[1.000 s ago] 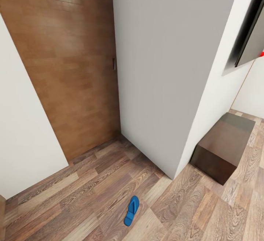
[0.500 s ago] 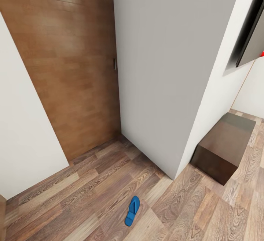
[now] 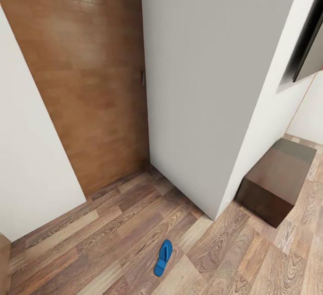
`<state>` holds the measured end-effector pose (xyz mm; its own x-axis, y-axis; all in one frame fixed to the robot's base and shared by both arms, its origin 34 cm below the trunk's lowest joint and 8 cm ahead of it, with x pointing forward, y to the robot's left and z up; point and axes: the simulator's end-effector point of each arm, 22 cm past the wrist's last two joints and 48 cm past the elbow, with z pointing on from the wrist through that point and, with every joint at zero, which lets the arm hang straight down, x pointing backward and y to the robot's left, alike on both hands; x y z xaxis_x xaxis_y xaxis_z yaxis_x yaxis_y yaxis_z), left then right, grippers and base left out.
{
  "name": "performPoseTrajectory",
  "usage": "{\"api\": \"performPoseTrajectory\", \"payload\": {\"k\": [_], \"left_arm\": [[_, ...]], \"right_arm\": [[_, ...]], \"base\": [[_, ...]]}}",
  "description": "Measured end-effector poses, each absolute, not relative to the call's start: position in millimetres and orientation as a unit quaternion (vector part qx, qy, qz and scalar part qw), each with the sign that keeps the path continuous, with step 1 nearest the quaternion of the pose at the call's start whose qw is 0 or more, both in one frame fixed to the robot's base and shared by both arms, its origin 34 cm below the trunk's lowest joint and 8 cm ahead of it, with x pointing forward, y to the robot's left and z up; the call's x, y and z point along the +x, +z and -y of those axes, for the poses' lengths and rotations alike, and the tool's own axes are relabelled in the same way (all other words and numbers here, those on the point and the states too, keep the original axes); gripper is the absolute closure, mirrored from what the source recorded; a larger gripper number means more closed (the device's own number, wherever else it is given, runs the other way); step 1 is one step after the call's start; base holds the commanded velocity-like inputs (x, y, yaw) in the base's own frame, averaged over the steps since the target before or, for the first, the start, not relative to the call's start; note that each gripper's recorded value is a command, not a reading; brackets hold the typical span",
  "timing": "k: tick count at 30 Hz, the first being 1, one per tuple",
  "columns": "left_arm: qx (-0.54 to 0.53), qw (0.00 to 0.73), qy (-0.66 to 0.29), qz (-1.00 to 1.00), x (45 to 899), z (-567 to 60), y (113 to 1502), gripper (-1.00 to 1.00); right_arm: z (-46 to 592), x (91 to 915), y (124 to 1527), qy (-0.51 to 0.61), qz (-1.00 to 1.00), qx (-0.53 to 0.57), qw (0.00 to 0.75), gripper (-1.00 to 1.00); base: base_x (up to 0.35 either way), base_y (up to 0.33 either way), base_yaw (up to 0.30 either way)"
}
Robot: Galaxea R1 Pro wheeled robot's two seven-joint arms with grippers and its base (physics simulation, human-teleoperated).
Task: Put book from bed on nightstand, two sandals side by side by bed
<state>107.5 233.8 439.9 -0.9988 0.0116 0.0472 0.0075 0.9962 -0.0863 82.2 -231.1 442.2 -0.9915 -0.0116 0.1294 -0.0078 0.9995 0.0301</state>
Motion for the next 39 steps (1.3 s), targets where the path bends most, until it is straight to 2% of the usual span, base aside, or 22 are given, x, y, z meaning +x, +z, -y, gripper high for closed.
{"api": "performPoseTrajectory", "payload": {"k": [39], "left_arm": [[-0.005, 0.025, 0.043, 0.999, 106.9, -233.7, 440.0, -1.0]], "right_arm": [[230.7, 81.4, 442.3, -0.015, 0.998, 0.004, 0.066, -1.0]], "base": [[0.0, 0.0, 0.015]]}}
